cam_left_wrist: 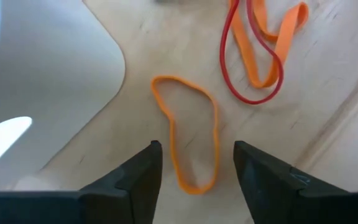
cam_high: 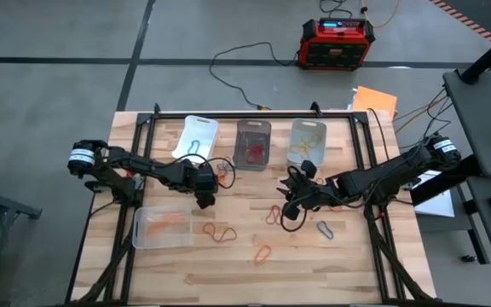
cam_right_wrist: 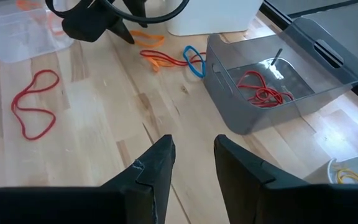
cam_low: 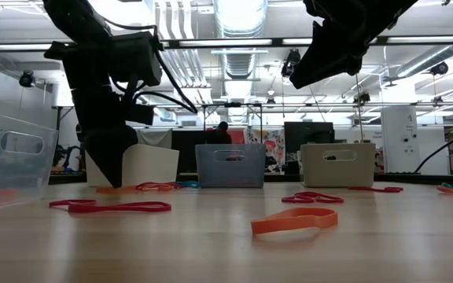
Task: Sort rubber bands into baskets
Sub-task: Put the orange rubber band into the transparent bin
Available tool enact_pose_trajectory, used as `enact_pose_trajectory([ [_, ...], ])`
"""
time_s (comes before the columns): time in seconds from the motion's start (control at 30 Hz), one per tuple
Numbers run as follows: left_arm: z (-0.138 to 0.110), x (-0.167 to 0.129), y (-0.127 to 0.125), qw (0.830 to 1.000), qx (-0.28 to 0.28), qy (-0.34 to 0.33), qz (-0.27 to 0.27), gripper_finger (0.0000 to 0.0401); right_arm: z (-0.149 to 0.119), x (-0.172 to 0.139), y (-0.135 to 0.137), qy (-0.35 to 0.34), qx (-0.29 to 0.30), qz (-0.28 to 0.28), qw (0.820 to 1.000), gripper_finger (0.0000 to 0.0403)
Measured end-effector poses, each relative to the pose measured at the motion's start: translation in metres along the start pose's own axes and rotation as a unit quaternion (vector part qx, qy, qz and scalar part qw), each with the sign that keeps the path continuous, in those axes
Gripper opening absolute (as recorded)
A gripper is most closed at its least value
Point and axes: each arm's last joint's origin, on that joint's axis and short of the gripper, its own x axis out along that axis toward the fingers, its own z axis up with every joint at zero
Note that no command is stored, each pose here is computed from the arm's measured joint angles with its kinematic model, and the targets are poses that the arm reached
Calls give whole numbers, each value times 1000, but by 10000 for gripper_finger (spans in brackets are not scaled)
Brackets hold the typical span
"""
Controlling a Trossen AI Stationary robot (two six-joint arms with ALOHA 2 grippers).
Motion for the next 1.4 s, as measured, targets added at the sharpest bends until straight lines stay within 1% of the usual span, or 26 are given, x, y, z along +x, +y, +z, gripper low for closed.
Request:
enact_pose_trajectory([
  [0.23,1,1,1,1000,-2,0,1,178,1,0,1,-5,4,2,1000,105],
  [0.5,2,2,3,1000,-8,-2,1,161,1,0,1,-5,4,4,1000,115],
  [0.77,2,3,2,1000,-10,0,-13,161,1,0,1,-5,4,4,1000,113],
  [1.07,-4,8,3,1000,-9,3,-13,161,1,0,1,-5,4,4,1000,118],
  [1.23,-6,10,3,1000,-12,1,-25,160,1,0,1,-5,4,4,1000,117],
  [1.33,-6,10,3,1000,-12,2,-28,150,1,0,1,-5,4,4,1000,113],
  [1.4,-6,10,3,999,-12,3,-30,134,1,0,1,-5,4,4,1000,111],
])
